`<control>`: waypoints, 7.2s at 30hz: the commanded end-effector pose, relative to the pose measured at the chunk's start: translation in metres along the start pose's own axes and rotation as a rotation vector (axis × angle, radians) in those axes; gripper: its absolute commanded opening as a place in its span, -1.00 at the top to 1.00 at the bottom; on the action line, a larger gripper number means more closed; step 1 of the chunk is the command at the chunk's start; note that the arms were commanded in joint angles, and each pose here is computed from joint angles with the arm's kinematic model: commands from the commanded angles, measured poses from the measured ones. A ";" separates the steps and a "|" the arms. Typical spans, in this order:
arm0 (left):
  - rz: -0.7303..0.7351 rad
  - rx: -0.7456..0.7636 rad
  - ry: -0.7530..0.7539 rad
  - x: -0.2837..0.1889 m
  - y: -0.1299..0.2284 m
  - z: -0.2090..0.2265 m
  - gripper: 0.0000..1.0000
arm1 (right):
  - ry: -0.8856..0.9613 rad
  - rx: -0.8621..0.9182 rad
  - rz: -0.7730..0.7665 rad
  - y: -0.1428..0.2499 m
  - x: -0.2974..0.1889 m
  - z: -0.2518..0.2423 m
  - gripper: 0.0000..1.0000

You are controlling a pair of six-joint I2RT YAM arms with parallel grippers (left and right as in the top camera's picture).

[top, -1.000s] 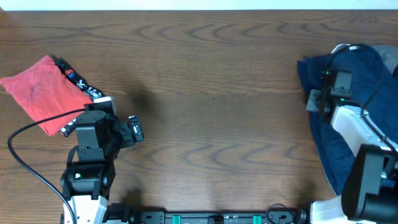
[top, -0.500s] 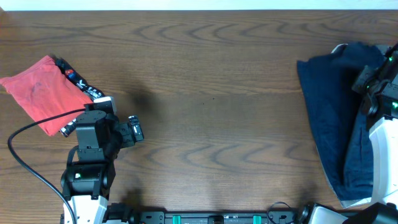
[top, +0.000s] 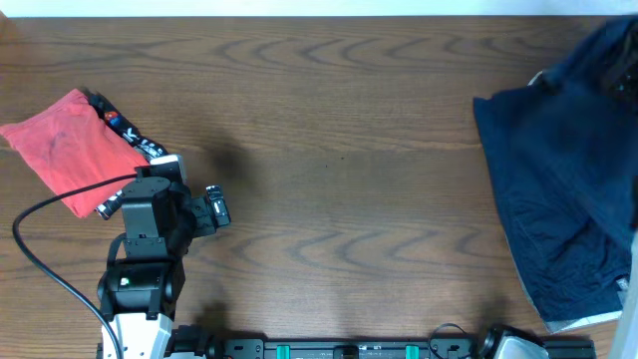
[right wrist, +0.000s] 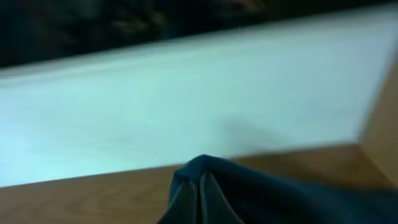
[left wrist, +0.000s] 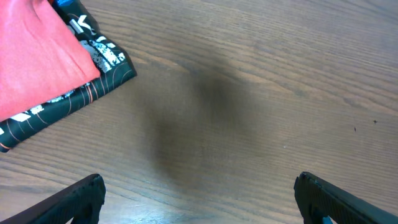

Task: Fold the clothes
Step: 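Drag the navy shorts with the right gripper toward the table center, then reach the left gripper to the shorts' waistband and grasp it, then pull the shorts leftward with the left gripper, spreading them flat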

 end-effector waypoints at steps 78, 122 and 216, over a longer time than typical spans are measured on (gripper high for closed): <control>0.372 -0.080 0.779 0.132 0.077 -0.241 -0.96 | 0.725 0.236 1.078 0.214 0.074 -0.065 -0.99; 0.473 -0.550 0.595 0.136 0.108 -0.269 -0.29 | 0.711 0.254 1.107 0.216 0.071 -0.063 -0.99; 0.932 -0.370 0.197 0.103 0.120 -0.167 0.55 | 0.377 0.185 1.206 0.223 0.077 -0.044 -0.98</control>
Point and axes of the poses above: each gripper's point midway between its finger pads, its own x axis out along the fingers, its own z axis along the line the jaws close on, y = z × x, the point moved 10 cm from there along -x, back along the fingers, and after that the axes turned 9 degrees about x, right-handed, at the moved point
